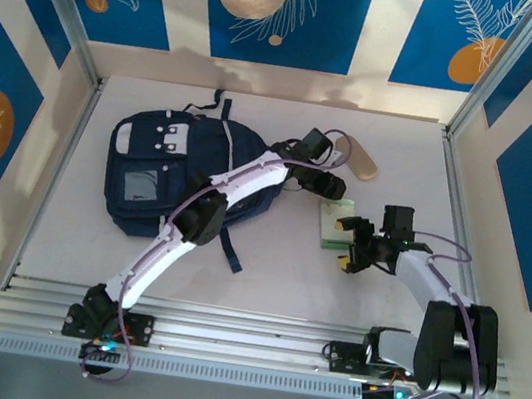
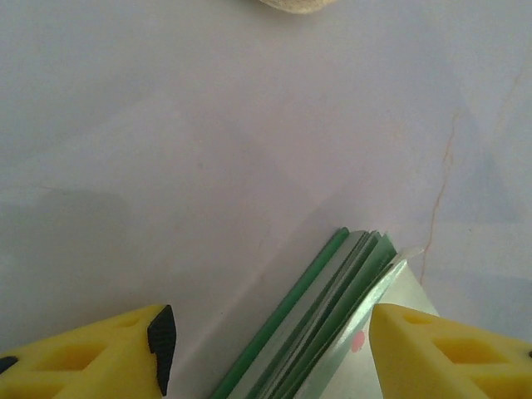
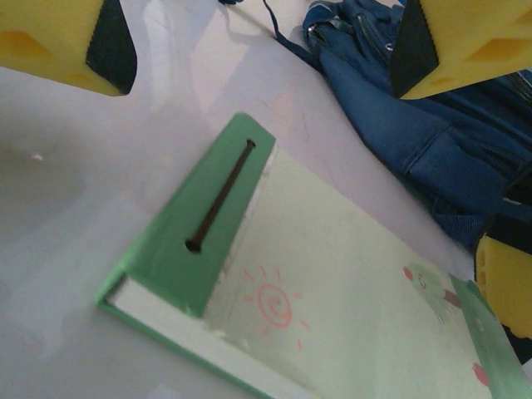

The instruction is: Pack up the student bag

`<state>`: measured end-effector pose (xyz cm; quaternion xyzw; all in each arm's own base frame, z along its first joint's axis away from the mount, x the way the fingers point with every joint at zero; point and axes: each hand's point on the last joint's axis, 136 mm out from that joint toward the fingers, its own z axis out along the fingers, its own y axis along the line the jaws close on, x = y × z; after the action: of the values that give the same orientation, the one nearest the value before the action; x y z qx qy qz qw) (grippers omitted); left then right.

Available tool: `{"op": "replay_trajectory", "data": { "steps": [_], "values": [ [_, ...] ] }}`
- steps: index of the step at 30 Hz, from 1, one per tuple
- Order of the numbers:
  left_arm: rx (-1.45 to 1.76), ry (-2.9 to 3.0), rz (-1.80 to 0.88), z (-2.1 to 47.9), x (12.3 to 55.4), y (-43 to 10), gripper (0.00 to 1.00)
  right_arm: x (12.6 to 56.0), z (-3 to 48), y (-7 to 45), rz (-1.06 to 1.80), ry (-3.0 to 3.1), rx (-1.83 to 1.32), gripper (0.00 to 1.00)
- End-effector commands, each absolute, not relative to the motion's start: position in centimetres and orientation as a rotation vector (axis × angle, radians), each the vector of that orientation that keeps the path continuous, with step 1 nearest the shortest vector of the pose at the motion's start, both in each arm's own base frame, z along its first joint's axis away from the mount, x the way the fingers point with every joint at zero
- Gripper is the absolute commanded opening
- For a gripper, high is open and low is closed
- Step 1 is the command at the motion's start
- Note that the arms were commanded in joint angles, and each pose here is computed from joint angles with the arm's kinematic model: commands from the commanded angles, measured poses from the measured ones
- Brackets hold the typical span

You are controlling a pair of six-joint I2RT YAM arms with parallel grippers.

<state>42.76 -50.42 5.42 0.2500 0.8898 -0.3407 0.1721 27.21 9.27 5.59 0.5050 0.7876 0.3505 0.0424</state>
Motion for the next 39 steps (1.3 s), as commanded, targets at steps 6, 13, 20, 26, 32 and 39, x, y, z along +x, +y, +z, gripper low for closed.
{"op": "replay_trajectory", "data": {
  "steps": [6, 13, 20, 26, 32, 39],
  "values": [
    [0.749, 2.501, -0.992, 5.0, 41.5, -52.4, 0.58, 29.2, 4.0, 9.3, 1.104, 2.412, 1.506, 0.74],
    [0.777, 2.571, -0.998, 3.2, 40.2, -52.0, 0.49, 30.5, 3.4, 8.5, 1.074, 2.397, 1.421, 0.71],
    [0.821, 2.628, -1.024, 2.4, 38.2, -52.0, 0.34, 32.5, 5.9, 7.0, 1.1, 2.269, 1.306, 0.61],
    [0.831, 2.666, -1.001, 1.8, 37.5, -51.3, 0.3, 33.3, 8.2, 6.2, 1.106, 2.175, 1.229, 0.6],
    [0.837, 2.696, -1.0, 1.1, 37.0, -51.1, 0.29, 33.2, 10.4, 6.1, 1.134, 2.097, 1.172, 0.63],
    [0.837, 2.715, -1.019, 1.0, 36.6, -50.9, 0.28, 33.3, 12.1, 6.1, 1.169, 2.041, 1.135, 0.65]
  ]
}}
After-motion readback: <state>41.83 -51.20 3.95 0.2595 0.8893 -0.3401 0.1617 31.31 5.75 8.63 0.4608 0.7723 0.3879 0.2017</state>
